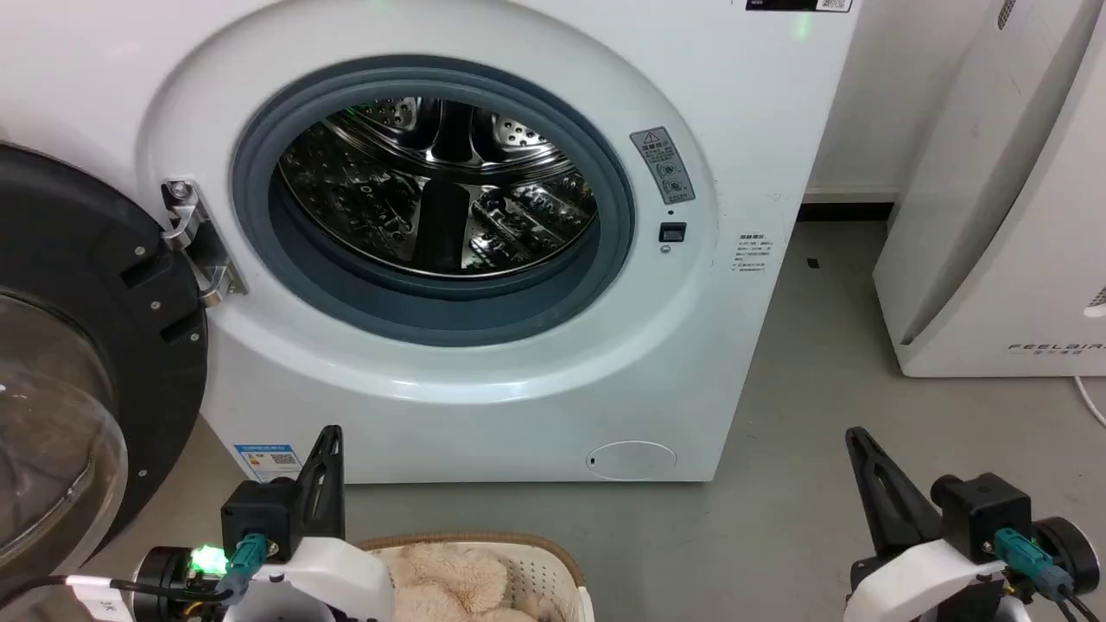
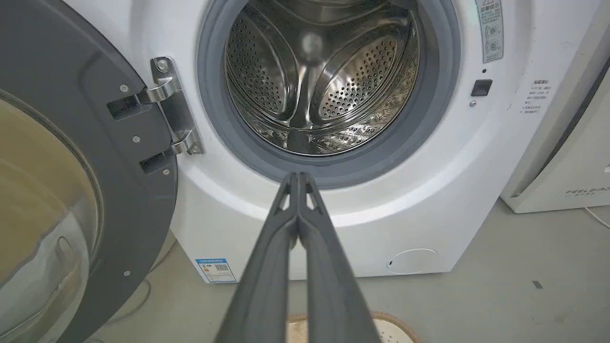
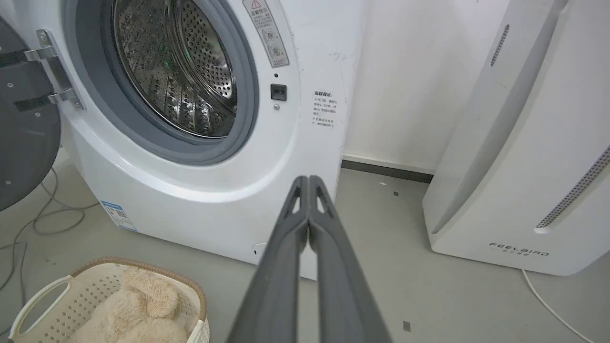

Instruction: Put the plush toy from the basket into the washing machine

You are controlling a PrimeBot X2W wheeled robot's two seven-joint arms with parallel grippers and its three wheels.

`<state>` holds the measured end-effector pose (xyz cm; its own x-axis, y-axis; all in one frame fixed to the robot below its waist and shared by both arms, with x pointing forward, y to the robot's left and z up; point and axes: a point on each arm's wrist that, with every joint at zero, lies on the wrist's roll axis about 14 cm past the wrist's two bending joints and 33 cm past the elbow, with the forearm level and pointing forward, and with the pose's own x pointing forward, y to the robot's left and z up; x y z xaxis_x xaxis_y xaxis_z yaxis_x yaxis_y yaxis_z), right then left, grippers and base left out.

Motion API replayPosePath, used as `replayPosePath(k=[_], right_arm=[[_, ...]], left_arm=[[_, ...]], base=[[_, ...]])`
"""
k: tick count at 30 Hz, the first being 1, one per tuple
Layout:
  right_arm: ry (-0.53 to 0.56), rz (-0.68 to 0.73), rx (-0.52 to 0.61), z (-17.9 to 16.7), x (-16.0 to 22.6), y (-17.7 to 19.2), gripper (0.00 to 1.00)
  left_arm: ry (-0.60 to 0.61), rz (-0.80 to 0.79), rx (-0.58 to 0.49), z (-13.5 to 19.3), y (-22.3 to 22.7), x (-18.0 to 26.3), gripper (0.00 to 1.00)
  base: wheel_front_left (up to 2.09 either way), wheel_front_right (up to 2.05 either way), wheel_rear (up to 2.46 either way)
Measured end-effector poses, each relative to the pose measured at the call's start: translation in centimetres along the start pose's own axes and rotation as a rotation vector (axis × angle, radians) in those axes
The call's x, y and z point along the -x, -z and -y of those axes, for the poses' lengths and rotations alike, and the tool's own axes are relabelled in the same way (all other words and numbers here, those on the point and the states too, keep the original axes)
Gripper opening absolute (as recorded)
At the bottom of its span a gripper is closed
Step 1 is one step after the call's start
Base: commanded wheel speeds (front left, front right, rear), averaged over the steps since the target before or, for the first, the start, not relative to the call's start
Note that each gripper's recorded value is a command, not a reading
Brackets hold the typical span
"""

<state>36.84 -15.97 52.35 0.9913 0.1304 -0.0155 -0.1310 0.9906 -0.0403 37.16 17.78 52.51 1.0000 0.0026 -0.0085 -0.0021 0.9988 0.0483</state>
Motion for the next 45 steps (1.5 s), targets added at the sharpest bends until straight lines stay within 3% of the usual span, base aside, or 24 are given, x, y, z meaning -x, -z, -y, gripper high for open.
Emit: replayPosePath(k=[12, 13, 31, 45], right_arm=[[0.000, 0.000, 0.000, 0.0, 0.0, 0.0, 0.00], [0.000, 0.000, 0.000, 0.0, 0.0, 0.0, 1.00], [0.010, 0.024, -0.062, 0.3, -0.2, -0.1, 1.00], [0.030, 0.039, -0.128, 1.2, -1.5, 0.2, 1.00]], left_arm=[[0.000, 0.000, 0.000, 0.0, 0.0, 0.0, 0.00], [0.000, 0.000, 0.000, 0.0, 0.0, 0.0, 1.00], [0.020, -0.030, 0.012, 0.8, 1.4, -0.5, 1.00], [0.074, -0.159, 0.033, 2.7, 6.1, -3.1, 1.00]], base=[[0.00, 0.00, 0.00], [0.00, 0.00, 0.00], [0.00, 0.00, 0.00], [0.00, 0.00, 0.00]])
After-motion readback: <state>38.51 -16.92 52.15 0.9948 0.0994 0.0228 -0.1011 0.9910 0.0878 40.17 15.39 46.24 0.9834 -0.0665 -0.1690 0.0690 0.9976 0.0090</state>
